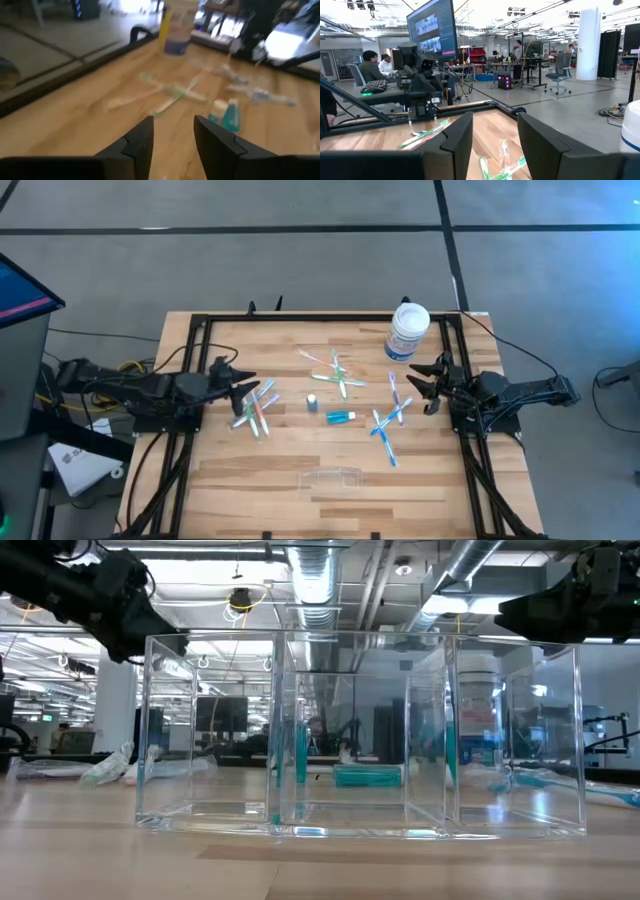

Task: Pick & Place toothbrushing station
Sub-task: Put the green toothbrush into the transparent organizer

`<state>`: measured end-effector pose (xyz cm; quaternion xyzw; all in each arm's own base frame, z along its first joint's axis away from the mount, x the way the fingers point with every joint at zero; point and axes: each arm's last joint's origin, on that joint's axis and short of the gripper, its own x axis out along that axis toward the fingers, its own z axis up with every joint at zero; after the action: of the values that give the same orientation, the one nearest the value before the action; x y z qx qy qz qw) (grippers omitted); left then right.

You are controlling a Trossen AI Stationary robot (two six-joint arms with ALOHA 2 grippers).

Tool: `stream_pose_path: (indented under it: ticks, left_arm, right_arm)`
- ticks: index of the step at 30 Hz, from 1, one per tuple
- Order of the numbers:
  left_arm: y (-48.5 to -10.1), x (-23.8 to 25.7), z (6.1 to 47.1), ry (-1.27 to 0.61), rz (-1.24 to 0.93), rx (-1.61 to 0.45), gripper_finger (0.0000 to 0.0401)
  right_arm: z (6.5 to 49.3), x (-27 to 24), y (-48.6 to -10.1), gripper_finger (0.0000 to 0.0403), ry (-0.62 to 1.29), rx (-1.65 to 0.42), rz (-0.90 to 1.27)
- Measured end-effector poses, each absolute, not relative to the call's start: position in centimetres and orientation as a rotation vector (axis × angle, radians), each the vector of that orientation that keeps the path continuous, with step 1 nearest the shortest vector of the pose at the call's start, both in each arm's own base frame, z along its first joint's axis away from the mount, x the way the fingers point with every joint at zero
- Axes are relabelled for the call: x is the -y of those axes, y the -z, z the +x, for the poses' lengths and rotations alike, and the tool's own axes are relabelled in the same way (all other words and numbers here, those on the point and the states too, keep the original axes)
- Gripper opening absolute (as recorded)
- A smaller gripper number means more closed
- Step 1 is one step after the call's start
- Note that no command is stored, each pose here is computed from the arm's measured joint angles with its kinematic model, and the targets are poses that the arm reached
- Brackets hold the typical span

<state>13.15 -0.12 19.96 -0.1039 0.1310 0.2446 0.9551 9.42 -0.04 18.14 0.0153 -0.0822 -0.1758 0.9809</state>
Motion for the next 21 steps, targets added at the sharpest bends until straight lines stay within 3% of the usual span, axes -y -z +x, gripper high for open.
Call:
stream_pose_path:
  ticks: [9,21]
  left_arm:
    - [-18.7,0.0,13.6,-0.578,-0.282,-0.485,0.0128]
    - [-17.5,-1.6,12.6,-0.738,-0.551,-0.591,0.0152]
  right_arm:
    - [9.4,0.0,-18.1,0.0147,0.354,0.166,0.031]
    - [9.4,0.0,-18.1,0.0147,0.354,0.166,0.031]
